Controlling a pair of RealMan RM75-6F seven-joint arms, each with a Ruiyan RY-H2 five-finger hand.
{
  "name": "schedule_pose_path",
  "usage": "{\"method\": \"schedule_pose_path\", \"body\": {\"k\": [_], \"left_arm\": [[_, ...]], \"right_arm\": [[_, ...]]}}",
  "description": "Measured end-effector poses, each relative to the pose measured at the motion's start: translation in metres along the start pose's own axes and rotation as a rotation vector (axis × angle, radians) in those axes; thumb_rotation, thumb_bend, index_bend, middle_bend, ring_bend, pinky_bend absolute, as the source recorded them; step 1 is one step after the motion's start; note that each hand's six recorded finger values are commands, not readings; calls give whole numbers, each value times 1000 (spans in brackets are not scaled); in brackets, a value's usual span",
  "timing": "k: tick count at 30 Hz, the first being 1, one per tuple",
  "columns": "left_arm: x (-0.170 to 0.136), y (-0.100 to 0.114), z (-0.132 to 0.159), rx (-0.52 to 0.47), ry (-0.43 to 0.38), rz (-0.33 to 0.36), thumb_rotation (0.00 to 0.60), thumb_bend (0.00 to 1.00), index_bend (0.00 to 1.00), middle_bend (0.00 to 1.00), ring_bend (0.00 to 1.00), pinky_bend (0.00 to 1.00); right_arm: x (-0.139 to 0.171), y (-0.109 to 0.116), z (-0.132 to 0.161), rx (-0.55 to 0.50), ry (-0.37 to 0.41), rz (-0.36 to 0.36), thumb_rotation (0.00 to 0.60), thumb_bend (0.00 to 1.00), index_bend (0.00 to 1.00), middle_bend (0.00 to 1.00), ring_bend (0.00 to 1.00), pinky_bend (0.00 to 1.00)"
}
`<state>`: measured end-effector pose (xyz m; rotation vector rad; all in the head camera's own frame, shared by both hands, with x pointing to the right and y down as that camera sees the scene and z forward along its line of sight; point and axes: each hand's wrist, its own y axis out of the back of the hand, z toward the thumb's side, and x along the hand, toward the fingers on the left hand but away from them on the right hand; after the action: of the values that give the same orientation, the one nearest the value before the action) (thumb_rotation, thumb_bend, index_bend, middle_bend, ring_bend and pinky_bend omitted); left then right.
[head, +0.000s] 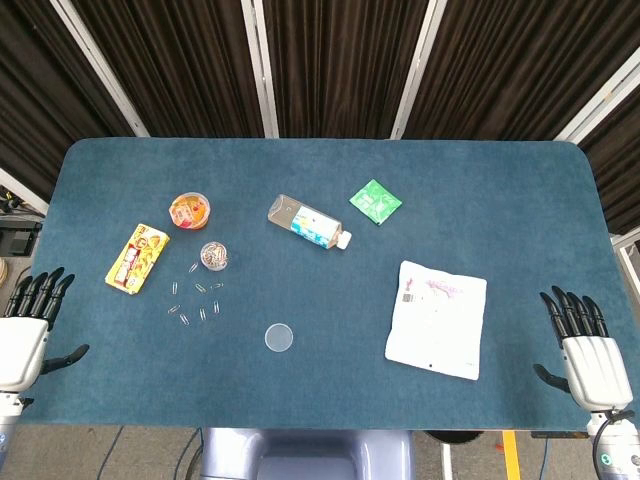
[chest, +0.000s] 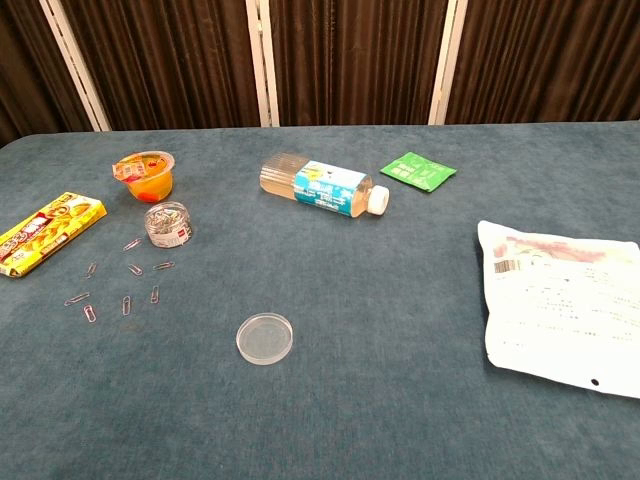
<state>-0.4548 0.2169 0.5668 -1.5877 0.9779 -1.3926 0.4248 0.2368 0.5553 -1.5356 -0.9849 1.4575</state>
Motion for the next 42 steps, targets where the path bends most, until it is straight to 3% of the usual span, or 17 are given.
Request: {"method": "schedule_pose_path", "body": {"k": [8,15,21,34,42], "left_arm": [[-1,-5,1,22,-7,-32,600,99,6,0,0,0],[7,-14,8,46,-53,-73,600,231,246,0,0,0],[21,-28,14,93,-105,-115,600,301,372,0,0,0],[64,-73,47,224,-217,-266,600,377,413,0,0,0],[80,-91,65,276,-248,-304,600,378,425,0,0,0]], "right_arm": [[1,2,1,0,6,-9,600,0,0,0,0,0],[2,3,2,-8,10,-8,600,0,0,0,0,0],[2,2,1,-8,6,-3,600,0,0,0,0,0],[-1,1,-4,-8,-10,-1,600,0,0,0,0,0],[-1,3,-6,-15,-16,-6,600,0,0,0,0,0]]}}
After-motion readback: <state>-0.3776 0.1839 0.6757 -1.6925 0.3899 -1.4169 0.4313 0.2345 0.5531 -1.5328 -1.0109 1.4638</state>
